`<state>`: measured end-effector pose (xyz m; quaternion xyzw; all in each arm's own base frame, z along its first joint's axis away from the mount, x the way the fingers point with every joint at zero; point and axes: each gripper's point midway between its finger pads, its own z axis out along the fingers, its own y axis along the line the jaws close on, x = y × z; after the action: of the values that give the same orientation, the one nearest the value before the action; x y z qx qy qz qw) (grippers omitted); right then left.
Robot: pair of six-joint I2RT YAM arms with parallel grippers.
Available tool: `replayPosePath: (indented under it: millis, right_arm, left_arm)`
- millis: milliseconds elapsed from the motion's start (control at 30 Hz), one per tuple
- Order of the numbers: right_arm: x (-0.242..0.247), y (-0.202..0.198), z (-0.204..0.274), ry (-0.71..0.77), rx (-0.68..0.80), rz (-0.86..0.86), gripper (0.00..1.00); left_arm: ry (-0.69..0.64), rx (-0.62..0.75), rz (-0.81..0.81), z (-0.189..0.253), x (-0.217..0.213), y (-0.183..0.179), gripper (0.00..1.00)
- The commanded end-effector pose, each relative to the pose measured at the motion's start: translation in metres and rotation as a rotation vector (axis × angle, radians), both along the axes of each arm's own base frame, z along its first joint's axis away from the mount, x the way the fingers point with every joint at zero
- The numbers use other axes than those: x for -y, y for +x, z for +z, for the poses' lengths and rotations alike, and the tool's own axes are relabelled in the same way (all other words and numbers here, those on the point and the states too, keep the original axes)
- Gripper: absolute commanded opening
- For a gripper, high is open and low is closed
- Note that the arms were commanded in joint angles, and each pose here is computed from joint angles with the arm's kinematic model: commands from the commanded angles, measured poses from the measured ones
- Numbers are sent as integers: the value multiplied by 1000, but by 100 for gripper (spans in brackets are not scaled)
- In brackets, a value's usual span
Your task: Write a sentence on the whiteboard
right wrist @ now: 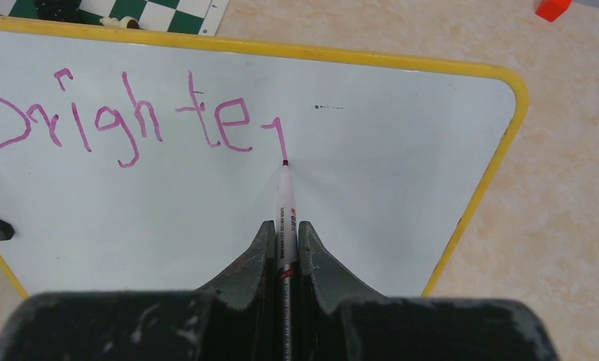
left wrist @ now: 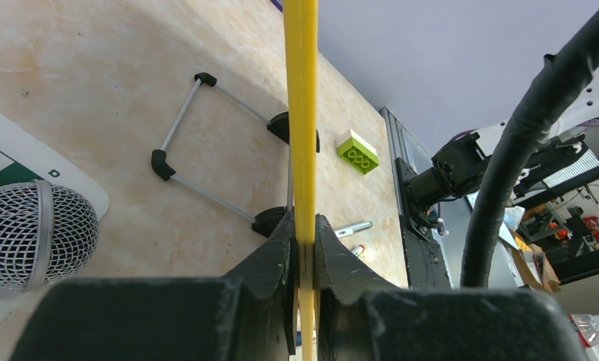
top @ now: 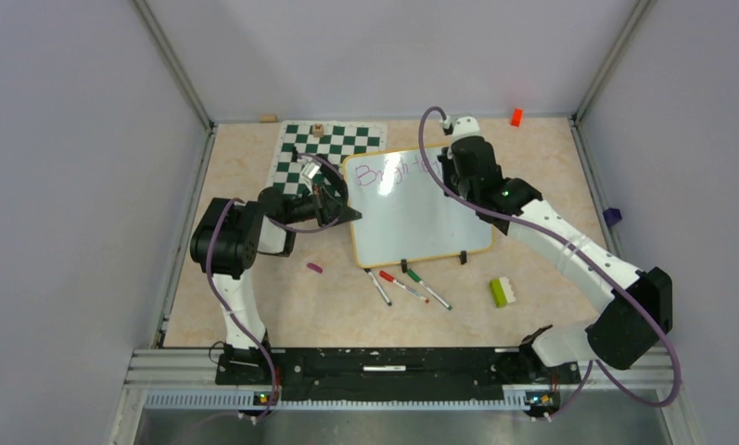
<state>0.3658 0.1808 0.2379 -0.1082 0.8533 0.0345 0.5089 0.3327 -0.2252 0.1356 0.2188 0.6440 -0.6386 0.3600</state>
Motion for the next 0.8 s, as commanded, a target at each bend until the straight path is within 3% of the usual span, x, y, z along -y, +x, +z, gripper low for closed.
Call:
replayPosePath:
  millis: [0, 433, 767]
  right_arm:
    - [5, 13, 20, 12, 48, -40, 0]
    - [22, 35, 34, 8, 95, -141, 0]
    - [15, 9, 61, 114, 138, -44, 0]
  left_arm:
    - [-7, 141, -31, 22, 1, -8, 0]
    - [-5, 137, -33, 21, 1, -8, 0]
    - [-5, 138, -33, 21, 1, -8, 0]
